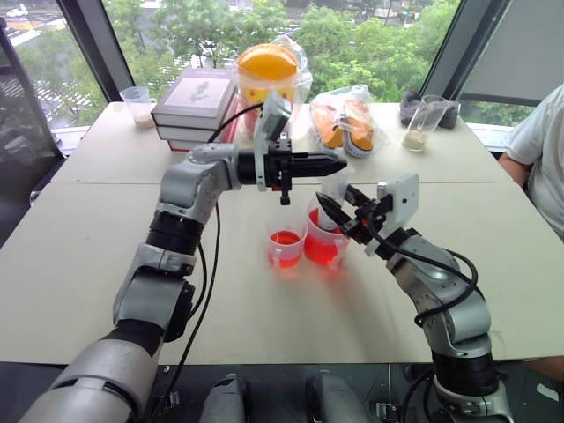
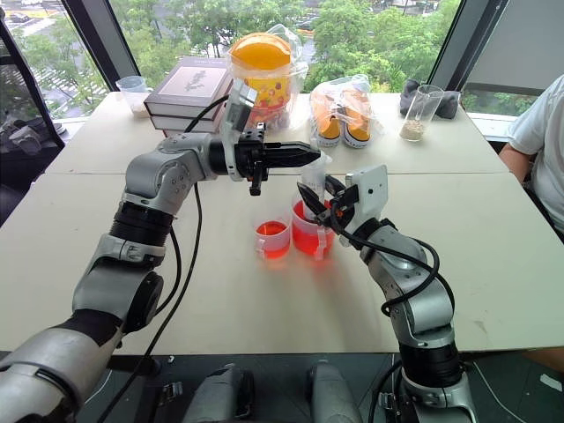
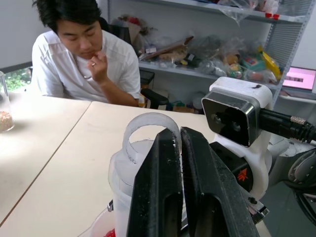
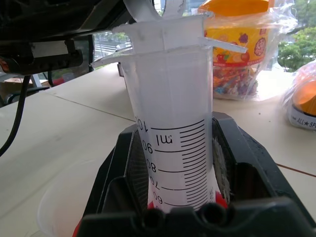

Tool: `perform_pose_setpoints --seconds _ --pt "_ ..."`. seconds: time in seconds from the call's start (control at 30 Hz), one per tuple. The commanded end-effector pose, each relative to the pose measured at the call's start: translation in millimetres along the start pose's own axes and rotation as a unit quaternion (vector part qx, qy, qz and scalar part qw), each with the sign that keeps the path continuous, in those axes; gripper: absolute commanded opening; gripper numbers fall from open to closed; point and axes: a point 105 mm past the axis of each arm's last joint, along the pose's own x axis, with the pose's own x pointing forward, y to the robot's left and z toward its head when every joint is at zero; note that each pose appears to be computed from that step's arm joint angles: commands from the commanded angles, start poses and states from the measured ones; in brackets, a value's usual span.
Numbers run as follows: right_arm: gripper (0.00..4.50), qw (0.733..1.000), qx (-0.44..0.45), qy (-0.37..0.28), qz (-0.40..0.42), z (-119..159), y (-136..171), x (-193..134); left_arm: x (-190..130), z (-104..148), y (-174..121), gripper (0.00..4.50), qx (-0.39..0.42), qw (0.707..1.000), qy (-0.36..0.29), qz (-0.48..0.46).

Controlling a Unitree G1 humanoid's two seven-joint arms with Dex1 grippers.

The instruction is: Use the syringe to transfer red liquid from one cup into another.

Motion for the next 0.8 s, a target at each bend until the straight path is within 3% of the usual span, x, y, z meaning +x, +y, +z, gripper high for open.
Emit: perform_pose_setpoints --seconds 0.03,0.33,0.8 --pt "1.38 1.000 0.006 0.013 0.026 -3 10 -3 4 35 -5 0.04 0.053 0.998 -0.025 -0.015" --pt "1.38 0.999 0.019 0.044 0.027 -20 7 -5 5 59 2 0.04 0.083 0.995 -0.050 0.002" --pt "1.38 0.998 0.021 0.053 0.033 -27 6 -1 2 74 6 0.04 0.102 0.993 -0.065 0.014"
